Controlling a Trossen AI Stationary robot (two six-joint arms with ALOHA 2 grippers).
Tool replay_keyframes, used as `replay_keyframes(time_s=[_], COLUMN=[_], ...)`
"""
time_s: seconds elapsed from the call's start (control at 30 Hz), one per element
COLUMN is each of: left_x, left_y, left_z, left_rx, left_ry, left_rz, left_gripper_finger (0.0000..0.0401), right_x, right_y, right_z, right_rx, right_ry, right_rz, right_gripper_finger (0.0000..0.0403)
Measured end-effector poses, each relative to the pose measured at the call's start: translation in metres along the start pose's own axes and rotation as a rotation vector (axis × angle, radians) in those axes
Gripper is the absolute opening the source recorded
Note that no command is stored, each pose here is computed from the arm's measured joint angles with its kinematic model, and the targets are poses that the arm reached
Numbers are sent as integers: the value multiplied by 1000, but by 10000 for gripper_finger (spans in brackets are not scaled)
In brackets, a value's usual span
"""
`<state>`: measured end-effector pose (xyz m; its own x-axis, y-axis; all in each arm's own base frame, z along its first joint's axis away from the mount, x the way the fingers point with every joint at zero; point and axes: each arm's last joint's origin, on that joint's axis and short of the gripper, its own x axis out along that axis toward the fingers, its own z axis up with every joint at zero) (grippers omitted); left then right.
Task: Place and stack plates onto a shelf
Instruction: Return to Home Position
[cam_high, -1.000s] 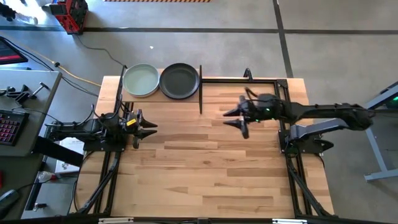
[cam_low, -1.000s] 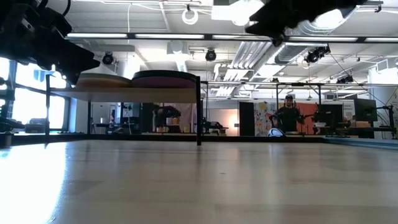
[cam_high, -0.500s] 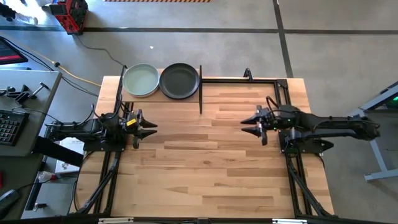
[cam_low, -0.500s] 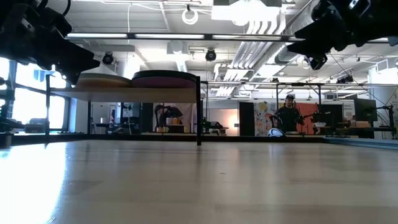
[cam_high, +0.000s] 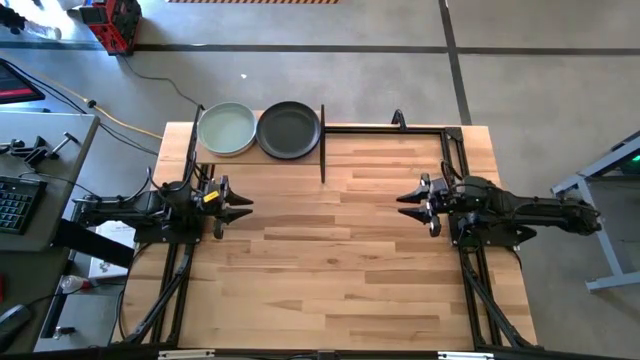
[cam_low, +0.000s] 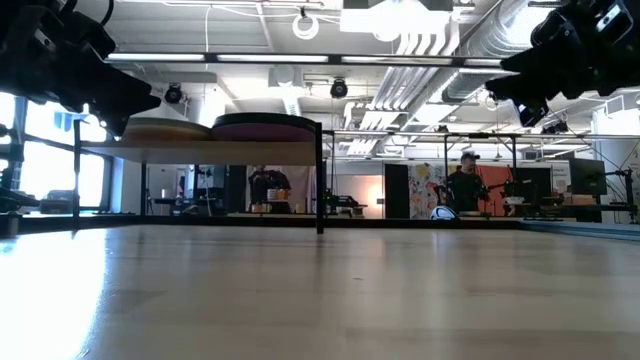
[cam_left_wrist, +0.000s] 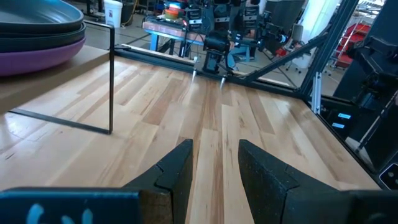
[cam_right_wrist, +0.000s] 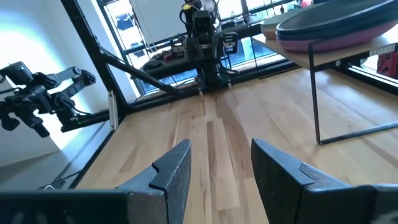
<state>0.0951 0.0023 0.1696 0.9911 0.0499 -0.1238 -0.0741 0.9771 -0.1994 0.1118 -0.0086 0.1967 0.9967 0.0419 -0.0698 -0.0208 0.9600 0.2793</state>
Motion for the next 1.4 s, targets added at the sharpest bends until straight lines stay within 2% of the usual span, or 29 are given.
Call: replay_keyframes(time_s=[0.17,0.4,0.7,1.4], left_x=[0,0,0,0], left_y=[0,0,0,0], left_z=[0,0,0,0], left_rx=[0,0,0,0], left_ry=[0,0,0,0], left_rz=[0,0,0,0], left_gripper_finger=[117,117,117,117], right_x=[-1,0,-1,0], right_y=[-3,-13,-15,-15], right_z=[-12,-36,-43,-43], right_rx=[2,41,53,53], right_ry=[11,12,68,73], right_rz=[-5,-95,-132,-134], right_gripper_finger=[152,152,152,152])
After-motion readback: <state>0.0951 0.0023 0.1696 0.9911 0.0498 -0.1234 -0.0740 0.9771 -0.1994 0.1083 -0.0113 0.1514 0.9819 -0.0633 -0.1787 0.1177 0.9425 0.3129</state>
